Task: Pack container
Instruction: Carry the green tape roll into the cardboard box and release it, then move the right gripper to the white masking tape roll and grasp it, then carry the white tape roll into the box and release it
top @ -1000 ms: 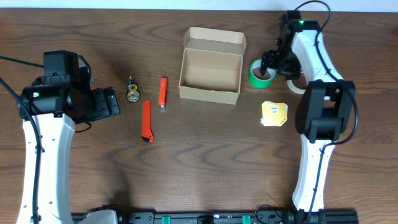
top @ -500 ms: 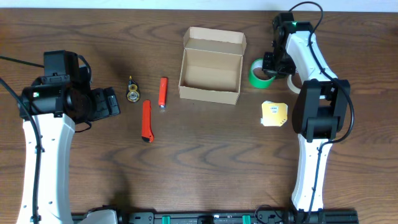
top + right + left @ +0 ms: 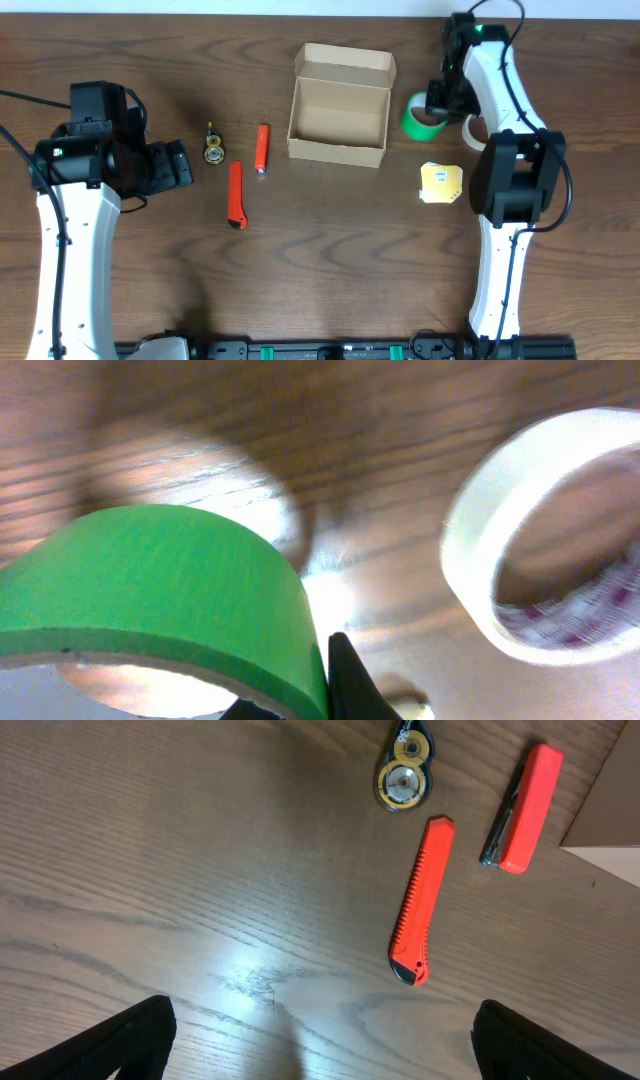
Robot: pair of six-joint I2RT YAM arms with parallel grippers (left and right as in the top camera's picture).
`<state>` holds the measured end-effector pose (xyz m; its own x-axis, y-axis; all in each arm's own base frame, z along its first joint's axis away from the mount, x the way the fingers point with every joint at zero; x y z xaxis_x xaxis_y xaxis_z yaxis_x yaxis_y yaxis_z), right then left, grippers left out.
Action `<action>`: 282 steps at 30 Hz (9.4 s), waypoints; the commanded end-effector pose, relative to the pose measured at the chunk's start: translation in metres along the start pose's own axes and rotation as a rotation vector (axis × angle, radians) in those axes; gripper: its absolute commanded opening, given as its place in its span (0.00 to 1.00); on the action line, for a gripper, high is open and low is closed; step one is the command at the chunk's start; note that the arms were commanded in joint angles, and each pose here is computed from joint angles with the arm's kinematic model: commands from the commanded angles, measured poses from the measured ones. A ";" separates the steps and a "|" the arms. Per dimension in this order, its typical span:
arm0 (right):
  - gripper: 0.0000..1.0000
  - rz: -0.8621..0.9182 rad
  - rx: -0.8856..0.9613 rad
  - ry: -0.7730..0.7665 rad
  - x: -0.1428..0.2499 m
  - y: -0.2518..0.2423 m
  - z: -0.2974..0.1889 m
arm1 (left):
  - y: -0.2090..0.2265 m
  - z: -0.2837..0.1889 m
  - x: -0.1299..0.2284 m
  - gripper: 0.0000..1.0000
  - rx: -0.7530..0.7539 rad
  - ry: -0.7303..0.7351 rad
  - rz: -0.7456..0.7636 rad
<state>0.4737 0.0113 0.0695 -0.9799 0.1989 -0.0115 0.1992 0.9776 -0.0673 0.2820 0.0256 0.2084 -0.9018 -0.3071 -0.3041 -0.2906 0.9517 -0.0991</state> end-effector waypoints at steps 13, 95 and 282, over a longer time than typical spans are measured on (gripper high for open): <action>0.01 -0.223 -0.132 -0.396 0.009 0.066 -0.191 | -0.001 -0.004 -0.004 0.95 0.005 -0.011 0.004; 0.01 -0.543 -0.077 -0.441 0.035 0.205 -0.090 | -0.001 -0.004 -0.004 0.95 0.005 -0.011 0.004; 0.01 -0.619 -0.102 -0.634 0.068 0.165 -0.212 | -0.001 -0.004 -0.004 0.95 0.005 -0.011 0.004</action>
<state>0.4297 0.1871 0.3017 -0.7182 -0.3344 -0.6102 -0.3582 0.9295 -0.0878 0.2820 0.0256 0.2084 -0.9018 -0.3071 -0.3041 -0.2906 0.9517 -0.0991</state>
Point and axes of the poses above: each gripper's point midway between its finger pads, its own z axis out along the fingers, its own y axis along the line the jaws close on, x = y × z, the point moved 2 cm from there along -z, back along the fingers, and after that the axes turned 2 degrees about -z, right-handed, at the moved point
